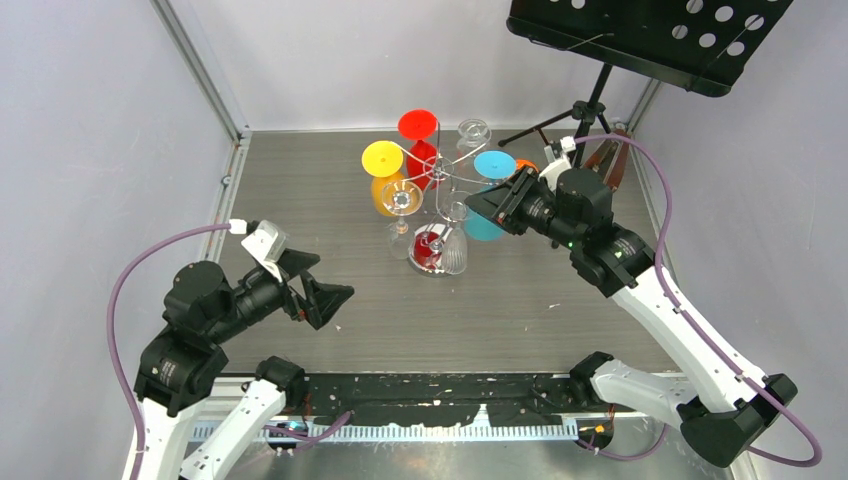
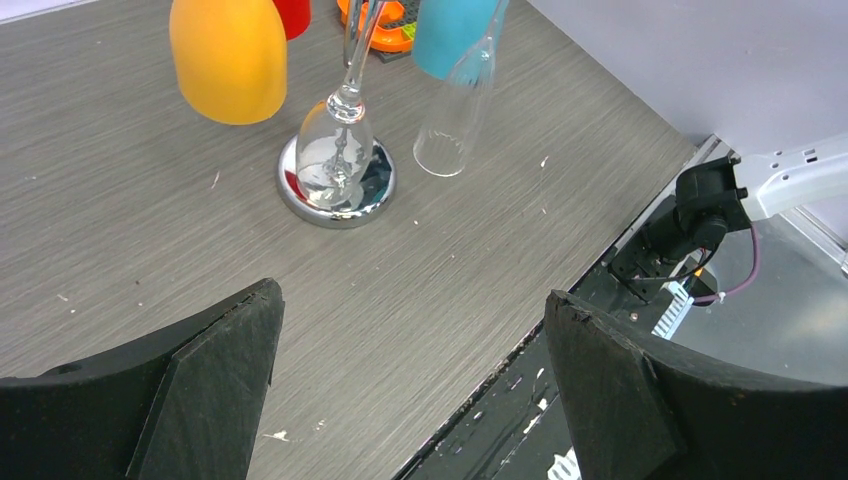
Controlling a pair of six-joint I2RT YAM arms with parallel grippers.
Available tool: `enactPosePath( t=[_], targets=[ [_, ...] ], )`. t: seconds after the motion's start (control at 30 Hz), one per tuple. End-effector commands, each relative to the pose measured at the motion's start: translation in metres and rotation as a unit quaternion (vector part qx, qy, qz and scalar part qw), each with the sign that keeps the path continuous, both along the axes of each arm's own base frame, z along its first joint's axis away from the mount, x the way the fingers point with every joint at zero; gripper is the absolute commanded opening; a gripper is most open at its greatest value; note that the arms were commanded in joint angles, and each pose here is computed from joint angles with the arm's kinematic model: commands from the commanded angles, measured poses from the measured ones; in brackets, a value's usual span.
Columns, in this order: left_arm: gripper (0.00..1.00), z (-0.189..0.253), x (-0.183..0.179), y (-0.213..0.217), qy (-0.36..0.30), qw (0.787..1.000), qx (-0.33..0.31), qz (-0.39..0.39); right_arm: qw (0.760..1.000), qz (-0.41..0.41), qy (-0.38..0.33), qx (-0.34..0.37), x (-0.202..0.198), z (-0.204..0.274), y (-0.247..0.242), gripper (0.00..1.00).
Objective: Take the wine glass off the wine glass rack
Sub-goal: Pick up the wine glass from the wine rack.
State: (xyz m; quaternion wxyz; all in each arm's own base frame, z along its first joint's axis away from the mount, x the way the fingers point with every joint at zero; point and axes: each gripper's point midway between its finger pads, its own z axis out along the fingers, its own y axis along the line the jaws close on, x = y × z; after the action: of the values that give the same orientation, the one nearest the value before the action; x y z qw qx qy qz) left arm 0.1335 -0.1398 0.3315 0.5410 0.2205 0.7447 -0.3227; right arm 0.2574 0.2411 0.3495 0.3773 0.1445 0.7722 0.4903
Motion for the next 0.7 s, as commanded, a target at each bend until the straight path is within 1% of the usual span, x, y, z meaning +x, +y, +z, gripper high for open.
enactPosePath(
  t=[0.0, 0.1, 0.27, 0.67],
  targets=[
    [1.00, 0.010, 0.000, 0.003, -0.023, 1.000, -0.002, 0.005, 0.999, -0.004, -0.025, 0.021, 0.002, 0.017, 0.002, 0.23],
    [0.99, 0.010, 0.000, 0.003, -0.024, 1.000, -0.002, 0.005, 0.999, -0.003, -0.026, 0.023, 0.001, 0.017, 0.002, 0.15],
    [0.99, 0.010, 0.000, 0.004, -0.025, 1.000, -0.001, 0.007, 0.999, -0.006, -0.028, 0.029, -0.002, 0.019, 0.001, 0.06],
    [1.00, 0.011, 0.000, 0.004, -0.026, 1.000, 0.000, 0.008, 0.998, -0.011, -0.044, 0.054, -0.010, 0.037, -0.005, 0.06]
  ],
)
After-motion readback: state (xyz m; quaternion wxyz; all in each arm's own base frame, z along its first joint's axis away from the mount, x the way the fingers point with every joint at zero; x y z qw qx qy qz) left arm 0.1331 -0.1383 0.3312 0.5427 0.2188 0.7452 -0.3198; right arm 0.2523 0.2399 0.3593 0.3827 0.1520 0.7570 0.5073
